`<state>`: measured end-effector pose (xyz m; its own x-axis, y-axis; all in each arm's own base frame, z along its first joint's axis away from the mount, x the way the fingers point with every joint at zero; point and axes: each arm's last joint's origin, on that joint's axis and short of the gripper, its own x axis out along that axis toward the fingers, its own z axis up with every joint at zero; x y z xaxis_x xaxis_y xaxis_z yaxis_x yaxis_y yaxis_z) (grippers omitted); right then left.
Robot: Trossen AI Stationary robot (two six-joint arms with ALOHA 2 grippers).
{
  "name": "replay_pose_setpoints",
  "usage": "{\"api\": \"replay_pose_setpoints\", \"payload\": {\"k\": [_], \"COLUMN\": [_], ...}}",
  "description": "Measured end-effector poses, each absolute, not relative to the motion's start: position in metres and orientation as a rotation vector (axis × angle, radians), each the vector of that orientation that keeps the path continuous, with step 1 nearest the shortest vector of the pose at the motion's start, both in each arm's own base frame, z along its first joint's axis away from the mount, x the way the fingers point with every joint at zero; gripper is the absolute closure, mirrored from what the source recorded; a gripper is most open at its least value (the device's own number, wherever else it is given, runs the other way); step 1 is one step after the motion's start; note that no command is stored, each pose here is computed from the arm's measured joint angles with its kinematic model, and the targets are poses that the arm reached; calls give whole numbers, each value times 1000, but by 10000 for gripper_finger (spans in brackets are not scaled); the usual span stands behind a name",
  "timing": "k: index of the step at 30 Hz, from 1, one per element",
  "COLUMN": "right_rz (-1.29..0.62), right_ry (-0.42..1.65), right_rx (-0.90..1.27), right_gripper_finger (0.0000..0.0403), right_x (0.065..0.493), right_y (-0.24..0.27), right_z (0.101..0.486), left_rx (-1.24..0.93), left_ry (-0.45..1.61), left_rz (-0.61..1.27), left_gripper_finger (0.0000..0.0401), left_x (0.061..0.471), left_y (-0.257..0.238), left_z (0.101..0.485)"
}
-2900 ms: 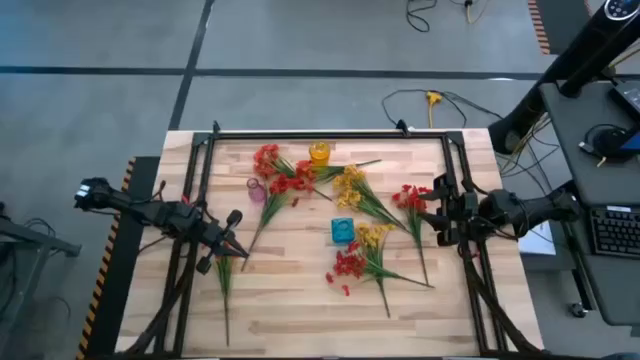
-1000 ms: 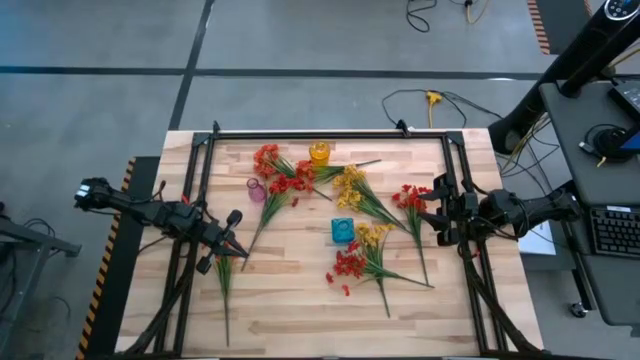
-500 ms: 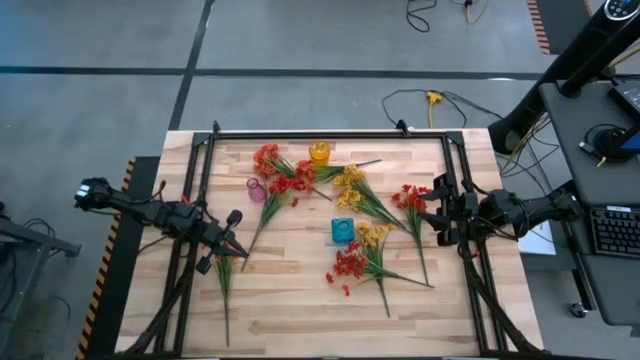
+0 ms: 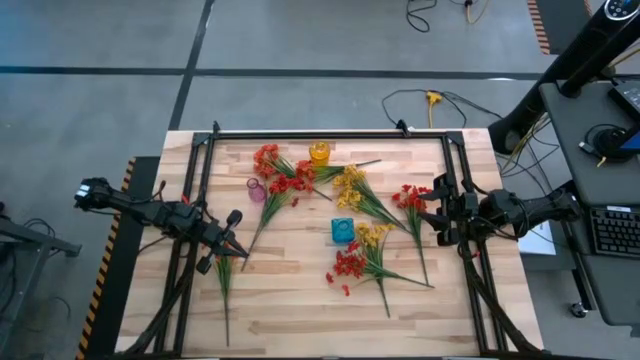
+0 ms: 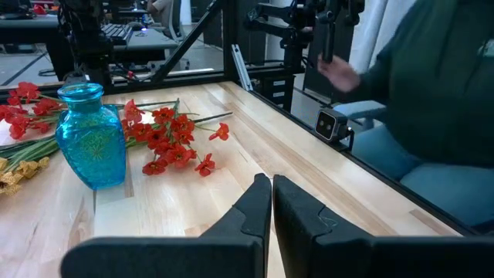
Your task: Sort flowers into vase by color
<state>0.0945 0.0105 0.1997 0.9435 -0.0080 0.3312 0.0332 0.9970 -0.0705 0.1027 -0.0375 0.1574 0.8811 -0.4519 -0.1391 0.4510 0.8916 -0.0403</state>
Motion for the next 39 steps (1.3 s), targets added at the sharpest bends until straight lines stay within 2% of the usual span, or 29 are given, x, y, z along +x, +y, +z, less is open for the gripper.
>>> {"api": "replay_pose_setpoints", "payload": {"k": [3,5,12,16,21,30,34,39], "right_rz": [-21,-21,-21,-21,-21,-20,-153,-292], "right_ry": [-337,-337,-338,-337,-341,-391,-318,-232], "right_rx": [-76,-76,-76,-76,-75,64,184,179], "right_gripper_finger": [200,200,200,200,200,200,200,200], "right_x": [95,95,95,95,94,92,90,97], "right_y": [11,11,11,11,11,9,5,2], "right_z": [200,200,200,200,200,208,219,223], "left_rx": [40,151,-208,-225,-38,-51,12,23], "left_ry": [129,25,-405,-527,-561,-573,-581,-524], "left_rz": [-470,-445,-506,-515,-461,-463,-439,-277], "left_gripper_finger": [401,401,401,401,401,401,401,401], "left_x": [103,104,97,91,90,90,92,104], "left_y": [-37,-37,-36,-34,-34,-34,-34,-33], "left_z": [158,165,214,232,242,252,254,250]}}
